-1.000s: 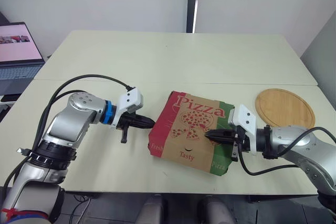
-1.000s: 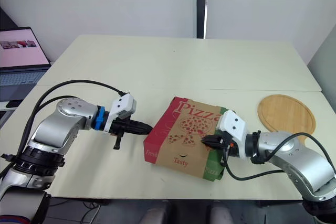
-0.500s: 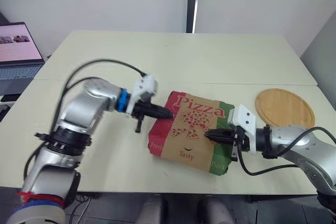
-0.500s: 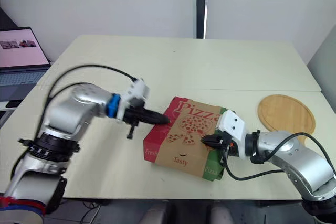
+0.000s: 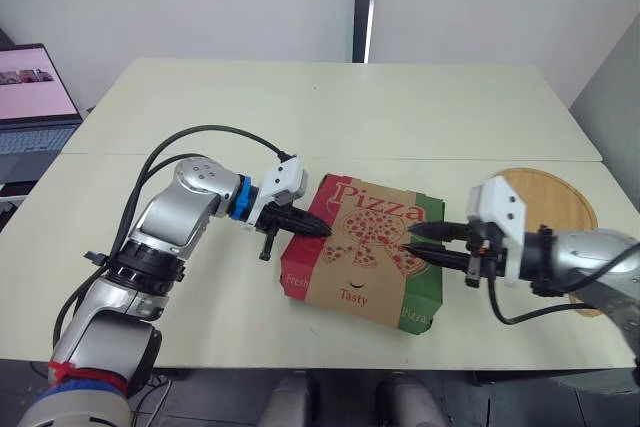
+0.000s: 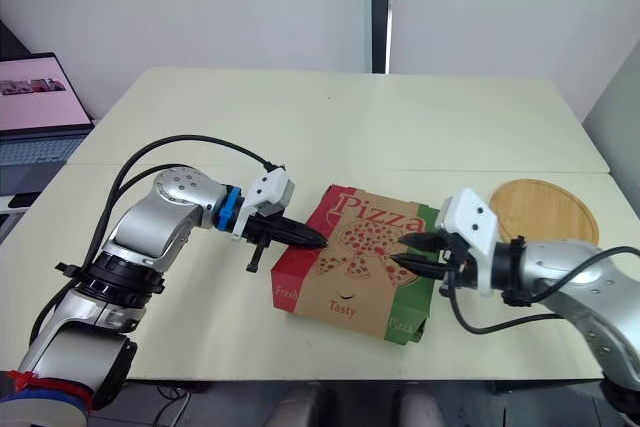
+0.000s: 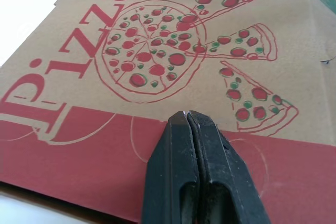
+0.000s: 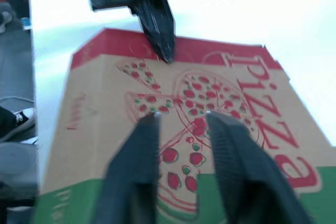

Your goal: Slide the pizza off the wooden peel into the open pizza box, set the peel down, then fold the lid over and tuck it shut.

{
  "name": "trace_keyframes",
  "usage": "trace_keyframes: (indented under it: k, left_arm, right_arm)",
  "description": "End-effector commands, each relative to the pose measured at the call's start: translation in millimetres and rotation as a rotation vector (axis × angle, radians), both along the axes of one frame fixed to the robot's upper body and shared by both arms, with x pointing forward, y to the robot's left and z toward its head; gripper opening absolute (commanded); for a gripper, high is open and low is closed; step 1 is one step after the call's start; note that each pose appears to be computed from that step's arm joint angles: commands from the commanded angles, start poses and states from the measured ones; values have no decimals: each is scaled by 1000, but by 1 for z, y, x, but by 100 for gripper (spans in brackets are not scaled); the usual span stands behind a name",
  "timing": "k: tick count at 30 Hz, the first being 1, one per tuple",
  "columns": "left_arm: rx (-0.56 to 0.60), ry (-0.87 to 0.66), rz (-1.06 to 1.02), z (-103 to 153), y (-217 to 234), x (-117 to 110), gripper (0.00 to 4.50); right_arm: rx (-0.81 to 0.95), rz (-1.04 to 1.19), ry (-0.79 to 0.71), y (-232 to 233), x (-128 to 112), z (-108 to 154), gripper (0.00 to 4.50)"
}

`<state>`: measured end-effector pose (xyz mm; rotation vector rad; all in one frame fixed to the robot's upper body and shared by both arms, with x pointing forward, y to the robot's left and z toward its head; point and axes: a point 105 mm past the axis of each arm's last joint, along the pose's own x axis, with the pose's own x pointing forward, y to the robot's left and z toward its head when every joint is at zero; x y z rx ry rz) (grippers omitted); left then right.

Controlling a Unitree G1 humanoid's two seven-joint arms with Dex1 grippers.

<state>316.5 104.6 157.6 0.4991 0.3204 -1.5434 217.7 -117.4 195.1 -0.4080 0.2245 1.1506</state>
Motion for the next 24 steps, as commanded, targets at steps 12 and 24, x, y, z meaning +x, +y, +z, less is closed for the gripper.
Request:
trace_keyframes:
  k: [12,24]
  left_arm:
    - [-1,-19,-13,1,-2,3,0]
    - [-4,-21,-11,2,-2,3,0]
  right_arm:
    - [-230,150,-147,9,-27,-24,444]
    - [-296,94,-283,4,-7,-38,444]
